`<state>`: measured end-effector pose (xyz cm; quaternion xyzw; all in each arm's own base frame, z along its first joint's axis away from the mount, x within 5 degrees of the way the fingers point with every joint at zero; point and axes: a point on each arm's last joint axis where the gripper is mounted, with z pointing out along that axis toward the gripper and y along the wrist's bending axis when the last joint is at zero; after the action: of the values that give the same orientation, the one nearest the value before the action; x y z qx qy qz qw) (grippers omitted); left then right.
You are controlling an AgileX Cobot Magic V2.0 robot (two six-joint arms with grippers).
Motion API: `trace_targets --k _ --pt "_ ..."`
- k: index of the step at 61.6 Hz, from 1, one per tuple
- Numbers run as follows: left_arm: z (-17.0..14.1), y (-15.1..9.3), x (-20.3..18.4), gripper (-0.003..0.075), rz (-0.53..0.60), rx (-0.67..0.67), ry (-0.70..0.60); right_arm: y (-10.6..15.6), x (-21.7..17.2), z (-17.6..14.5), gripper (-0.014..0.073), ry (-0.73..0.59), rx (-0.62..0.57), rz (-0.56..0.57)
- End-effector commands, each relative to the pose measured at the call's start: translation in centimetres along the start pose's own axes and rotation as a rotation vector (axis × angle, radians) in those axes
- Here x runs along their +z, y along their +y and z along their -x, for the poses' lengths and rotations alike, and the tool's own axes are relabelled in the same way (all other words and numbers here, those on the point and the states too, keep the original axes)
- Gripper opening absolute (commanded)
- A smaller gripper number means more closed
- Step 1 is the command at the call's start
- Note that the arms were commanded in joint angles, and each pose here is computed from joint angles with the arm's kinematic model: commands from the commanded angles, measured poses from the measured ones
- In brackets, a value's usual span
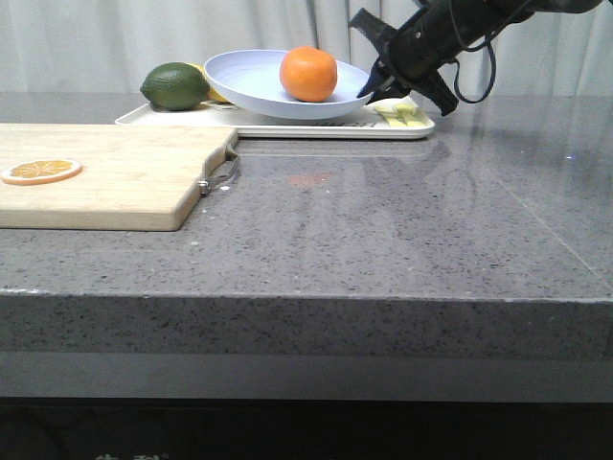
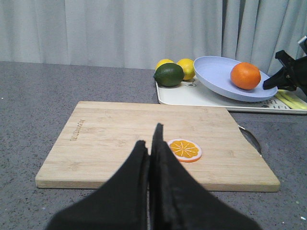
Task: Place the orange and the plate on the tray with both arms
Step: 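Lift the plate with the right gripper and lower it onto the white tray, then open the right gripper and raise it off the plate rim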
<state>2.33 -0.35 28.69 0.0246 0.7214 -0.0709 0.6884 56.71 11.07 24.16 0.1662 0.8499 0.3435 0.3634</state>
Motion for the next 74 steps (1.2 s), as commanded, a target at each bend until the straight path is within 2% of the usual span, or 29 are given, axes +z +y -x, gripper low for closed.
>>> trace_targets --k 1,19,40,52,61,65,71,74 --pt "1.5 -0.1 -0.5 -0.0017 -0.008 -0.013 -0.117 4.5 -4.5 3.3 0.0041 -0.168 -0.013 0.123" --pt "1.5 -0.1 -0.5 -0.0017 -0.008 -0.013 -0.117 4.4 -4.5 3.3 0.0081 -0.168 -0.029 0.109" --pt "1.5 -0.1 -0.5 -0.0017 -0.008 -0.013 -0.117 4.6 -4.8 3.3 0.0372 -0.164 -0.031 0.11" --pt "1.5 -0.1 -0.5 -0.0017 -0.008 -0.013 -0.117 6.0 -6.6 3.9 0.0465 -0.178 -0.049 0.128" --pt "1.5 -0.1 -0.5 -0.0017 -0.008 -0.013 -0.117 8.1 -9.7 4.5 0.0459 -0.187 -0.121 0.12" --pt "1.5 -0.1 -0.5 -0.0017 -0.008 -0.013 -0.117 8.8 -11.2 4.7 0.0414 -0.184 -0.183 0.076" --pt "1.5 -0.1 -0.5 -0.0017 -0.008 -0.013 -0.117 9.5 -13.3 4.9 0.0268 -0.18 -0.256 0.007" --pt "1.5 -0.1 -0.5 -0.0017 -0.008 -0.013 -0.119 9.9 -14.4 5.0 0.0155 -0.186 -0.283 -0.018"
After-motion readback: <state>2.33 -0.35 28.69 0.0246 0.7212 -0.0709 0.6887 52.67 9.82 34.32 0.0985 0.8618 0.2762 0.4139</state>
